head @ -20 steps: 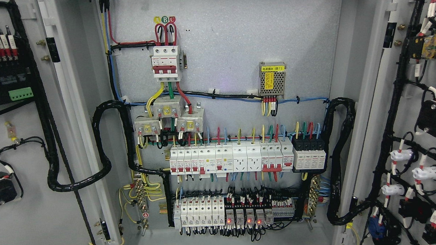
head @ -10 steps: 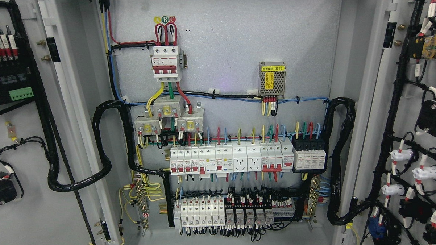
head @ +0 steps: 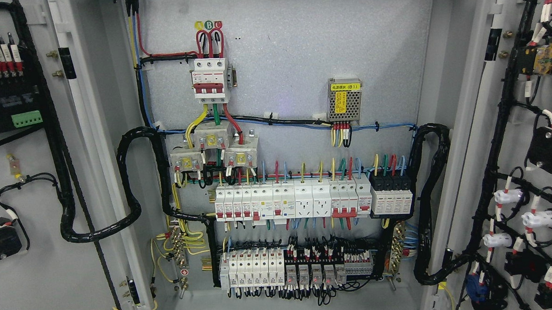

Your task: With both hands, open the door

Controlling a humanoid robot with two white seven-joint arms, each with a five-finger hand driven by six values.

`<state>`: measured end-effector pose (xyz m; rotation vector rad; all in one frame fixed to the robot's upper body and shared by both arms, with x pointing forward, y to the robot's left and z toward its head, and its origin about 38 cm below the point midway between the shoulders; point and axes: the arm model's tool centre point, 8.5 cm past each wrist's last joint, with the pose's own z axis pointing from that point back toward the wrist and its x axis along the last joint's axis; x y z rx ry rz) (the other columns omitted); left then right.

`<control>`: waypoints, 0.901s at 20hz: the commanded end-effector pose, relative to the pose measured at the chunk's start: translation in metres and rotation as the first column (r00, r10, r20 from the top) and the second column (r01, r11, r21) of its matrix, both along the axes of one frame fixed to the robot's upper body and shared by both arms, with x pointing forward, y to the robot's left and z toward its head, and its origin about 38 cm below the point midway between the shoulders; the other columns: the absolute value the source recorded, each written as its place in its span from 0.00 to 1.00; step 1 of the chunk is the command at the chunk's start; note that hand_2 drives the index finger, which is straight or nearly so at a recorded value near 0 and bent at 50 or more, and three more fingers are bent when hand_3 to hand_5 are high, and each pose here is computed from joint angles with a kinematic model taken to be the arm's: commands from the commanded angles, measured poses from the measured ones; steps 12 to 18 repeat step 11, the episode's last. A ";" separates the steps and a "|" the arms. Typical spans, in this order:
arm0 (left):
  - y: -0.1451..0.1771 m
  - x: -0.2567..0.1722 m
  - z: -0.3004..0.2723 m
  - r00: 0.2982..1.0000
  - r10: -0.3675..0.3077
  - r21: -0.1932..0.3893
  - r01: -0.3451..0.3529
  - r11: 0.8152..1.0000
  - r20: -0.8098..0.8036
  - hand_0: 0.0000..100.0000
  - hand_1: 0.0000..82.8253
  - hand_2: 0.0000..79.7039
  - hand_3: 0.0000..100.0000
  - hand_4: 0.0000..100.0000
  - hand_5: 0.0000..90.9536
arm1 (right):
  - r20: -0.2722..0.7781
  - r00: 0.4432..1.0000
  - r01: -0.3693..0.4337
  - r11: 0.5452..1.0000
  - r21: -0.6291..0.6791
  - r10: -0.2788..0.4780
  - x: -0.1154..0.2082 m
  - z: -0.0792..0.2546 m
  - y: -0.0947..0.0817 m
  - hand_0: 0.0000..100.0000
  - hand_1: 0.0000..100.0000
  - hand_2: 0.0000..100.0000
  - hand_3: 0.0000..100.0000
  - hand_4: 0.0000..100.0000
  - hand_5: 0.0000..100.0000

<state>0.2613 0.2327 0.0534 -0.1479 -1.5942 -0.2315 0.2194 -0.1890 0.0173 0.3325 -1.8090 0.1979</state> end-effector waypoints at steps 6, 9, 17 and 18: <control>-0.010 0.000 0.004 0.999 0.036 -0.033 -0.036 0.999 0.013 0.30 0.00 0.03 0.03 0.04 0.00 | -0.043 0.999 -0.026 0.999 0.031 0.028 -0.002 -0.010 0.020 0.22 0.00 0.00 0.00 0.00 0.00; -0.007 0.000 0.004 0.999 0.043 -0.031 -0.043 0.999 0.013 0.30 0.00 0.03 0.03 0.04 0.00 | -0.039 0.999 -0.025 0.999 0.035 0.027 0.004 -0.007 0.021 0.22 0.00 0.00 0.00 0.00 0.00; -0.006 0.000 0.004 0.999 0.046 -0.030 -0.046 0.999 0.013 0.30 0.00 0.03 0.03 0.04 0.00 | -0.033 0.999 -0.025 0.999 0.034 0.026 0.007 -0.006 0.021 0.22 0.00 0.00 0.00 0.00 0.00; -0.006 0.000 0.004 0.999 0.046 -0.030 -0.046 0.999 0.013 0.30 0.00 0.03 0.03 0.04 0.00 | -0.033 0.999 -0.025 0.999 0.034 0.026 0.007 -0.006 0.021 0.22 0.00 0.00 0.00 0.00 0.00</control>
